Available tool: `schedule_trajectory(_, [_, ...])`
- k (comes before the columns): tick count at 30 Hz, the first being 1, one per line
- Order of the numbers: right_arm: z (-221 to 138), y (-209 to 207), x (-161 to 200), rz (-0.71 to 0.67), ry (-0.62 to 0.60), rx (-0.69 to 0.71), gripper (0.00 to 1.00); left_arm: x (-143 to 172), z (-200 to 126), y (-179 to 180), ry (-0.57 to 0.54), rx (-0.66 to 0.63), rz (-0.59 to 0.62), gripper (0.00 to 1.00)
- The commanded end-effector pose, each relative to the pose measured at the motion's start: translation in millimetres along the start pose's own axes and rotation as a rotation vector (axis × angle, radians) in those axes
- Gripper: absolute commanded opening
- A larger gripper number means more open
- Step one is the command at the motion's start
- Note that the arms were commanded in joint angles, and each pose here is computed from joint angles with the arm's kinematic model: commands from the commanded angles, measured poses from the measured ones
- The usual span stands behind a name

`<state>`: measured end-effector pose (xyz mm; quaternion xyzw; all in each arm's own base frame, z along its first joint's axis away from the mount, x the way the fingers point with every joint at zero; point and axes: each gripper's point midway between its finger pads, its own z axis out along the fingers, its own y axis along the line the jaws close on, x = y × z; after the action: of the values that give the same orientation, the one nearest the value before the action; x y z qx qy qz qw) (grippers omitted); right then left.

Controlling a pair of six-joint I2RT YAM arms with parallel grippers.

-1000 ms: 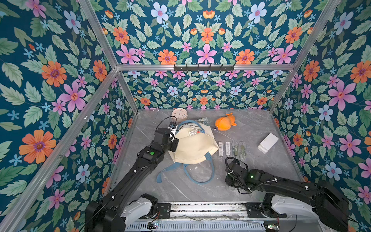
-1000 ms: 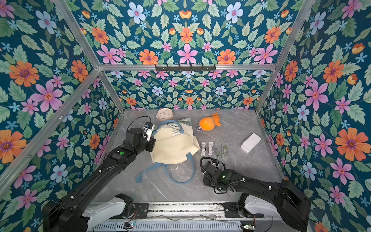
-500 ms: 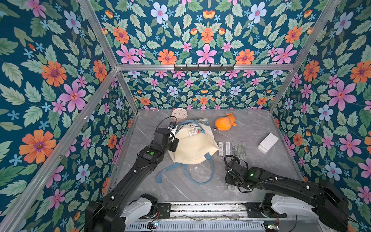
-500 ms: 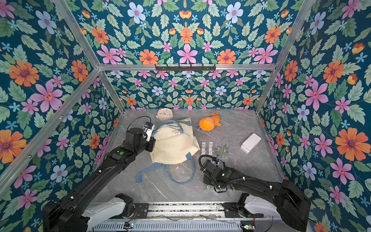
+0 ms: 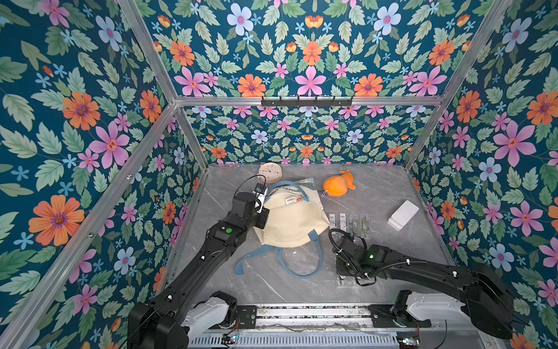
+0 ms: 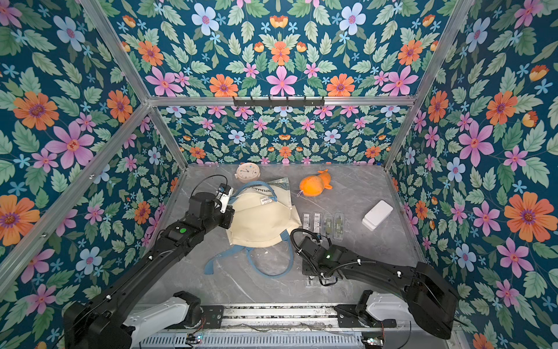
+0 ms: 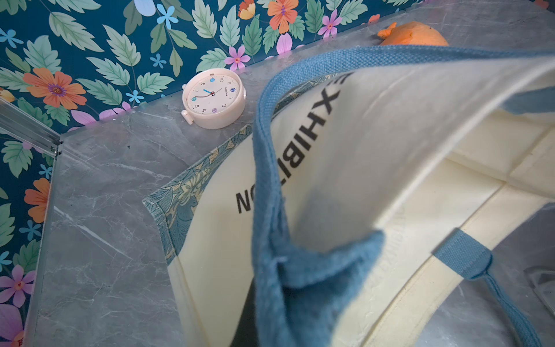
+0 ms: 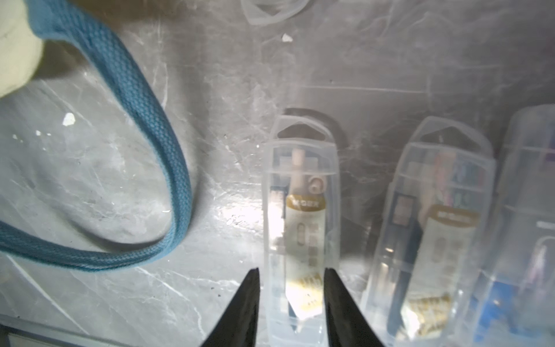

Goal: Take out the compass set from the canvas bag
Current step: Place the compass set at the center of the board, then adjust the compass set at the center of the board.

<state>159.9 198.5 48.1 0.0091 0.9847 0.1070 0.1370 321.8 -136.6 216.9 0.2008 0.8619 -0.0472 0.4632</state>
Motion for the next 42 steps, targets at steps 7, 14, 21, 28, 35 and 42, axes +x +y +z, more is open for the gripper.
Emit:
schedule_trajectory(7, [0, 28, -4, -0.122, -0.025, -0.038, 0.38, -10, -2, 2, -0.044, -0.006, -0.004, 0.00])
schedule_trajectory(14, [31, 58, 13, -0.207, 0.058, -0.065, 0.36, -9, -2, 2, -0.042, -0.008, -0.004, 0.00])
schedule_trajectory(21, [30, 33, 12, -0.176, 0.026, -0.027, 0.35, -9, -2, 1, -0.043, 0.001, -0.004, 0.00])
schedule_trajectory(28, [23, 12, 8, -0.145, 0.001, -0.004, 0.34, -9, -2, 0, -0.044, 0.006, -0.003, 0.00])
schedule_trajectory(35, [23, 4, 6, -0.116, -0.012, 0.023, 0.34, -9, -3, -1, -0.044, 0.009, -0.003, 0.00])
schedule_trajectory(42, [20, 1, 4, -0.114, -0.024, 0.031, 0.35, -9, -2, -1, -0.043, 0.010, -0.004, 0.00])
